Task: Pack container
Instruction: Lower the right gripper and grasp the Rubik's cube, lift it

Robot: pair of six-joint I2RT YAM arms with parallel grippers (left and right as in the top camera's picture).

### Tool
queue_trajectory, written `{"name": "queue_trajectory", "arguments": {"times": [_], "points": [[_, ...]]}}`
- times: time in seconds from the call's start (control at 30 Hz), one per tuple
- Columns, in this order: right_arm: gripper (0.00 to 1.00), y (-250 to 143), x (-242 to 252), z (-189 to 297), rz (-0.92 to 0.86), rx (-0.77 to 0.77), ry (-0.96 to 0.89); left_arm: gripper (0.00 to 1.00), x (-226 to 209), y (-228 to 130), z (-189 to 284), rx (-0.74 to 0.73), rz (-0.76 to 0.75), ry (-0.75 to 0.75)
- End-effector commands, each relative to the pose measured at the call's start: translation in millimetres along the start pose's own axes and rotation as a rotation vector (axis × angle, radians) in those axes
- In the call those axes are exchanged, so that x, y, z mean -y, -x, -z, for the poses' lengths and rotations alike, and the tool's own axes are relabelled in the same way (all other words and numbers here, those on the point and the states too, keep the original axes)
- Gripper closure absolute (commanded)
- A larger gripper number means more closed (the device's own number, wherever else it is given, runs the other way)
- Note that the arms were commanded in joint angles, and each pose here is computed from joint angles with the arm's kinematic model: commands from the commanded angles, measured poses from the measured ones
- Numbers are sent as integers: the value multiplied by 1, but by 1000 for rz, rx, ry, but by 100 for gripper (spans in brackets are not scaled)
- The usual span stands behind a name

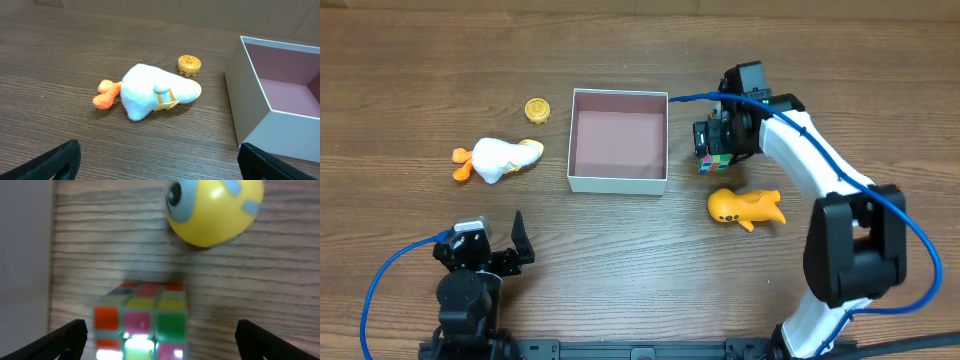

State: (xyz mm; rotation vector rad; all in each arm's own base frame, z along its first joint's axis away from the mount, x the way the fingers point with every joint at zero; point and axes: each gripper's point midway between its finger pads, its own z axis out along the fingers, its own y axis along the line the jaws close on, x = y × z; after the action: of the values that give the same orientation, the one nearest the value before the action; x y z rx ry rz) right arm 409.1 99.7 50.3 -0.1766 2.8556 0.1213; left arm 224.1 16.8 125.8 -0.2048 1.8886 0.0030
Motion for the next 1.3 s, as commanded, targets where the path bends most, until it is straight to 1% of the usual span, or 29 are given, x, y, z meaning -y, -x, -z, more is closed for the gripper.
{"name": "queue_trajectory", "arguments": {"times": [0.0, 0.07, 0.3, 0.43, 0.5, 0.63, 0.8, 0.97, 1.07, 1.27], "points": [[4, 7, 3, -9, -48, 7, -16, 0, -1, 1, 0, 8, -15, 0], [5, 7, 3, -9, -48, 7, -16, 0, -1, 1, 0, 8, -15, 0], [18, 6, 2, -9, -71, 2, -13, 0, -1, 1, 0, 8, -15, 0], [21, 3, 3, -10, -75, -9, -15, 0, -1, 1, 0, 8, -15, 0], [25, 1, 3, -10, -87, -18, -16, 0, -1, 1, 0, 8, -15, 0], [26, -3, 3, -9, -95, -34, -19, 0, -1, 1, 0, 8, -15, 0], [34, -9, 4, -9, -99, -58, -23, 0, -1, 1, 0, 8, -15, 0], [37, -10, 4, -9, -99, -63, -24, 0, -1, 1, 0, 8, -15, 0], [43, -10, 4, -9, -99, -63, -24, 0, -1, 1, 0, 8, -15, 0], [45, -9, 4, -5, -103, -67, -28, 0, -1, 1, 0, 8, -15, 0]]}}
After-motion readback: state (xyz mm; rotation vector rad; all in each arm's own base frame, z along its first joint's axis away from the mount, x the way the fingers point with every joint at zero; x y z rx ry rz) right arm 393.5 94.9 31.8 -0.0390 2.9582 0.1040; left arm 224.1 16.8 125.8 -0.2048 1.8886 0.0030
